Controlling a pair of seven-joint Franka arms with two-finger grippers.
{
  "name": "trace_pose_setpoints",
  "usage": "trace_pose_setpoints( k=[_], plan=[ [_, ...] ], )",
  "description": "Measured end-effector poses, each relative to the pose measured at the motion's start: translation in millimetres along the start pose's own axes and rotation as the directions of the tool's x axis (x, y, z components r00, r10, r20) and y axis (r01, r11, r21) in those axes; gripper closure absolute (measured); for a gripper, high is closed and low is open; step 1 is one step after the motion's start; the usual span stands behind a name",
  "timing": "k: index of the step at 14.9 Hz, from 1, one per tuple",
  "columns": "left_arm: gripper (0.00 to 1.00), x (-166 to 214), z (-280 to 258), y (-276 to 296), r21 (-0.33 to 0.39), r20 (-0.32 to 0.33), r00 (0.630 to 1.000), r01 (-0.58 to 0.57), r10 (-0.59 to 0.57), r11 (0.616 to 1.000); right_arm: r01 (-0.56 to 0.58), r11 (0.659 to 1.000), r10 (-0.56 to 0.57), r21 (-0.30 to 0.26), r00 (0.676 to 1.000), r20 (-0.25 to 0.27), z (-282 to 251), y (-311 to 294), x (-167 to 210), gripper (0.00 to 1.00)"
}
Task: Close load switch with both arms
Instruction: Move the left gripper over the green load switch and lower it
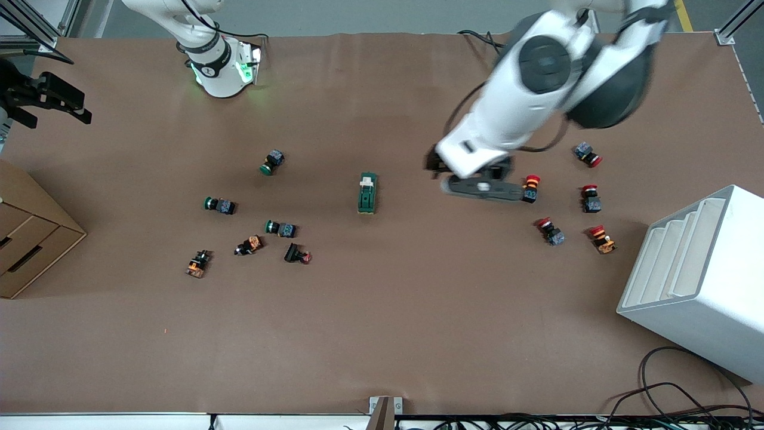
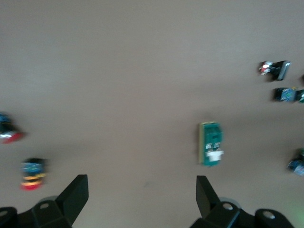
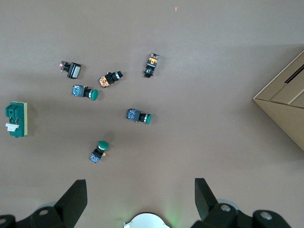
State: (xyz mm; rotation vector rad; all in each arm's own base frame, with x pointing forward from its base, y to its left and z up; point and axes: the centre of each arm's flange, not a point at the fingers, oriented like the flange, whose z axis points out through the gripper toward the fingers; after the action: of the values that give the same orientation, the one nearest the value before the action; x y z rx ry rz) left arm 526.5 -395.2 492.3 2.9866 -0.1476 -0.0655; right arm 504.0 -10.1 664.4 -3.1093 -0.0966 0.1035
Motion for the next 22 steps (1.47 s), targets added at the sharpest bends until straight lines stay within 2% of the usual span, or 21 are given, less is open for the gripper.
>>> trace_pose_setpoints(
  k=[2, 6, 8, 10, 13, 16, 19, 22],
  plan=[
    [0.00, -14, 38, 40, 0.010, -0.018, 1.000, 0.003, -0.003, 1.000, -0.003, 1.000, 0.003, 0.002, 1.000, 0.020, 10, 2, 7, 0.00],
    [0.00, -55, 120, 102, 0.092, -0.086, 0.996, -0.018, 0.026, 0.996, -0.013, 1.000, 0.013, 0.007, 0.997, 0.081, 62, 12, 47, 0.00],
    [0.00, -81, 165, 126, 0.136, -0.141, 0.988, -0.047, 0.066, 0.990, -0.029, 1.000, 0.028, 0.003, 0.992, 0.121, 101, 24, 74, 0.00],
    [0.00, -111, 208, 140, 0.186, -0.212, 0.971, -0.070, 0.110, 0.980, -0.040, 0.999, 0.041, -0.013, 0.992, 0.118, 120, 36, 91, 0.00],
    [0.01, -156, 259, 147, 0.250, -0.288, 0.938, -0.123, 0.195, 0.960, -0.060, 0.998, 0.063, -0.036, 0.992, 0.109, 119, 40, 94, 0.00],
    [0.01, -200, 288, 152, 0.286, -0.357, 0.905, -0.132, 0.233, 0.949, -0.080, 0.995, 0.087, -0.065, 0.989, 0.122, 126, 45, 97, 0.00],
    [0.01, -243, 315, 152, 0.296, -0.468, 0.848, -0.116, 0.250, 0.948, -0.110, 0.992, 0.119, -0.064, 0.982, 0.147, 141, 61, 100, 0.00],
    [0.01, -265, 344, 138, 0.286, -0.559, 0.786, -0.116, 0.264, 0.951, -0.132, 0.989, 0.141, -0.065, 0.978, 0.157, 148, 71, 101, 0.00]
  ],
)
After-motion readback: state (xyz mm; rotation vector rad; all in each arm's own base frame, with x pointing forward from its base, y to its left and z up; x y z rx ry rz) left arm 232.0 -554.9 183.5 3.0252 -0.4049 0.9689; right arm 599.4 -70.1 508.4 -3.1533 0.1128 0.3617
